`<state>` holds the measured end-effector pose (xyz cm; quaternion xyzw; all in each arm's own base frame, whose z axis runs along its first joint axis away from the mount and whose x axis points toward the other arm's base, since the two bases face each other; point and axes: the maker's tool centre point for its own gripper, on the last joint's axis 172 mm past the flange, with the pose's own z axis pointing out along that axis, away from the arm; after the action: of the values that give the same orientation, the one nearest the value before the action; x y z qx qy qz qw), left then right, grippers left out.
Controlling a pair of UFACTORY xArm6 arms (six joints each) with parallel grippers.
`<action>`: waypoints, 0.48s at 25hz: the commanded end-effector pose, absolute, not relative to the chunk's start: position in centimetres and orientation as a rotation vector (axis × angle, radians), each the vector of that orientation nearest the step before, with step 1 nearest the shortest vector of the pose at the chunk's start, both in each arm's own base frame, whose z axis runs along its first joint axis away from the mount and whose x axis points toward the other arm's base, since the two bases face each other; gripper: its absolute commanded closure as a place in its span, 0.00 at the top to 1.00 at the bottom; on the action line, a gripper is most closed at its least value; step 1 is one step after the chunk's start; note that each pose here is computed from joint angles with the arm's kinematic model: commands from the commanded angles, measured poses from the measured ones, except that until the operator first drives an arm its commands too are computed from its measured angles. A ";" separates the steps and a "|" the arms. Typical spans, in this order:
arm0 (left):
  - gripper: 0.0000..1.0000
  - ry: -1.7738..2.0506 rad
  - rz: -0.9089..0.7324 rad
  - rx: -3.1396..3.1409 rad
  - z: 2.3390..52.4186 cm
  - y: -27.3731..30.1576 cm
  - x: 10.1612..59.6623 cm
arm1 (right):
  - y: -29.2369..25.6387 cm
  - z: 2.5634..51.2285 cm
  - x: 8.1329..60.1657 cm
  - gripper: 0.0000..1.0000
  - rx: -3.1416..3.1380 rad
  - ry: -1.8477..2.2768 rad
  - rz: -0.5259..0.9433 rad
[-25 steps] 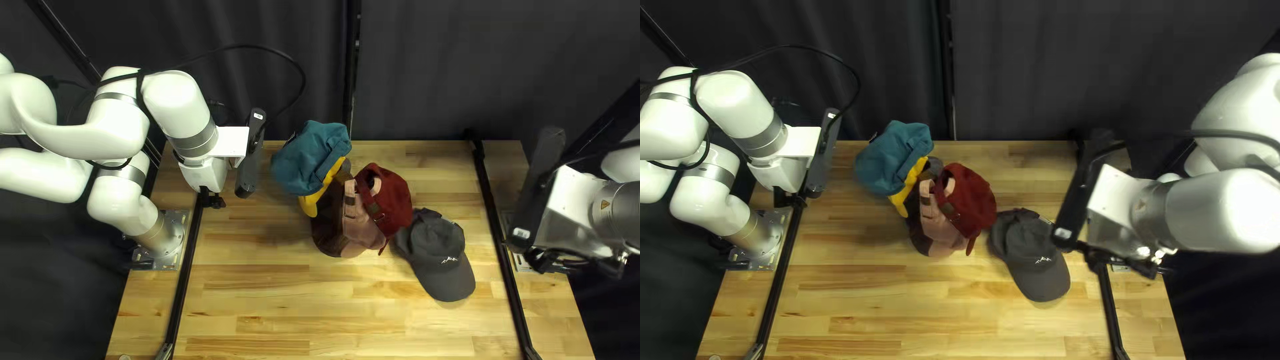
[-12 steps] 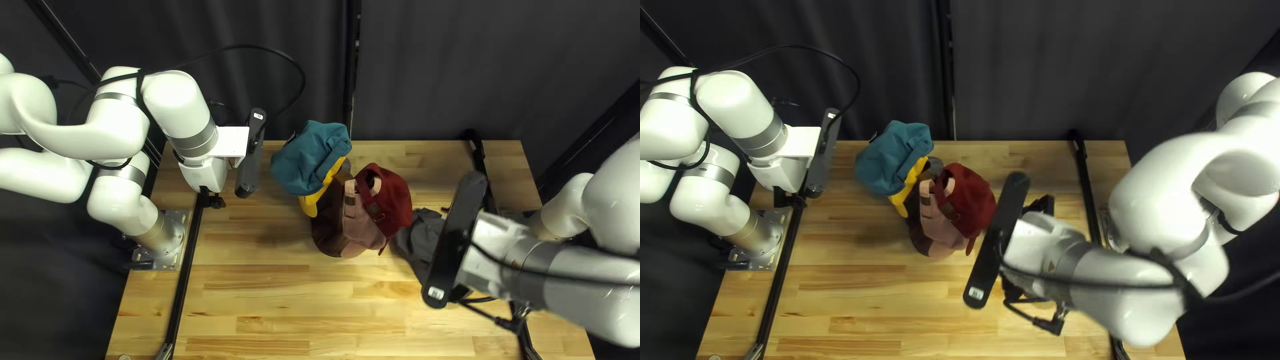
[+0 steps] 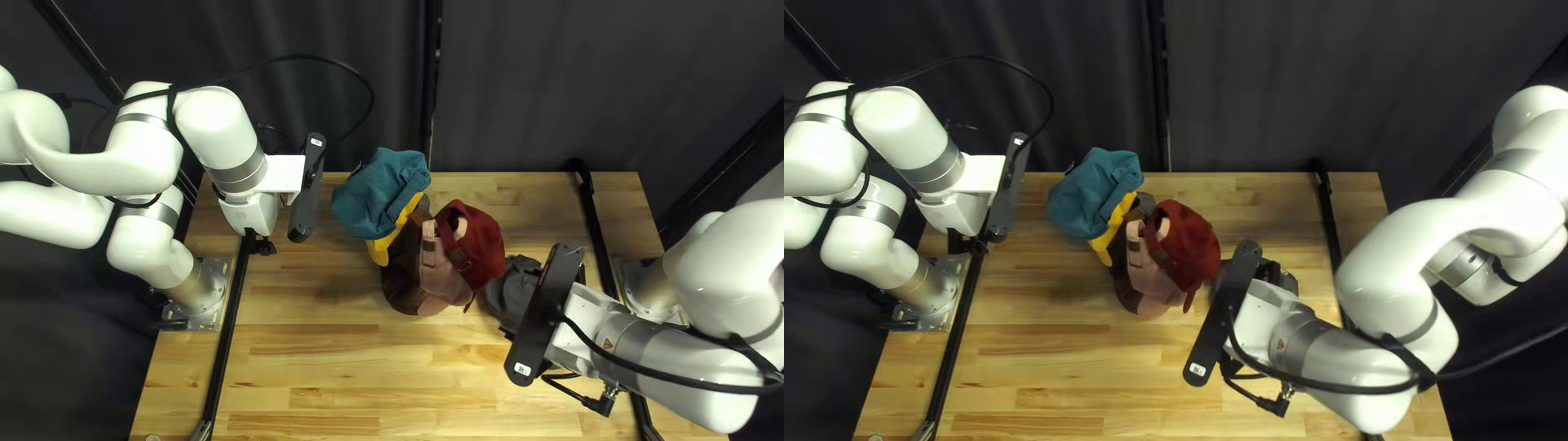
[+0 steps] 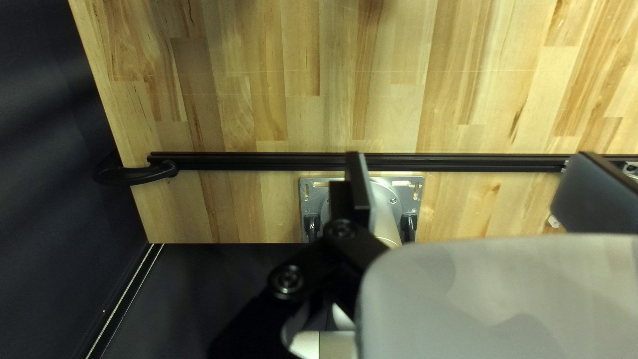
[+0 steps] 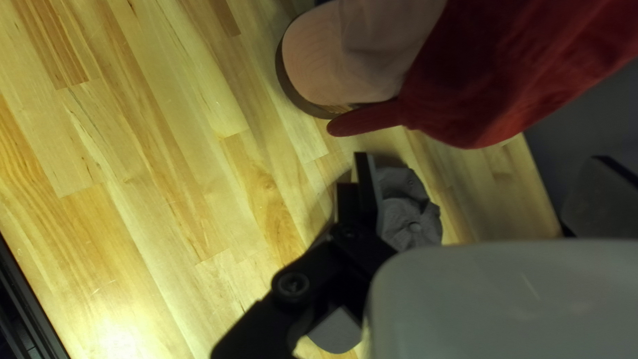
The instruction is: Remove hats from holder and stack on top of each other
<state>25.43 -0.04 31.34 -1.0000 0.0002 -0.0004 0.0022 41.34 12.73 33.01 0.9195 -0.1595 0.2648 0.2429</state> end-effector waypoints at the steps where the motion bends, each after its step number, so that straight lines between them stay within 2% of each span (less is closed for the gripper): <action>1: 1.00 0.001 -0.001 -3.137 31.3 0.0 25.4 | 12.5 31.9 41.5 1.00 2.534 -0.458 0.737; 12: 1.00 0.001 -0.001 -3.137 31.3 0.0 25.4 | 12.1 31.7 41.9 1.00 2.534 -0.419 0.788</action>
<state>25.43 -0.04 31.34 -1.0000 0.0002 -0.0004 0.0022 41.96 12.29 31.60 0.9195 -0.1567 0.2821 0.2245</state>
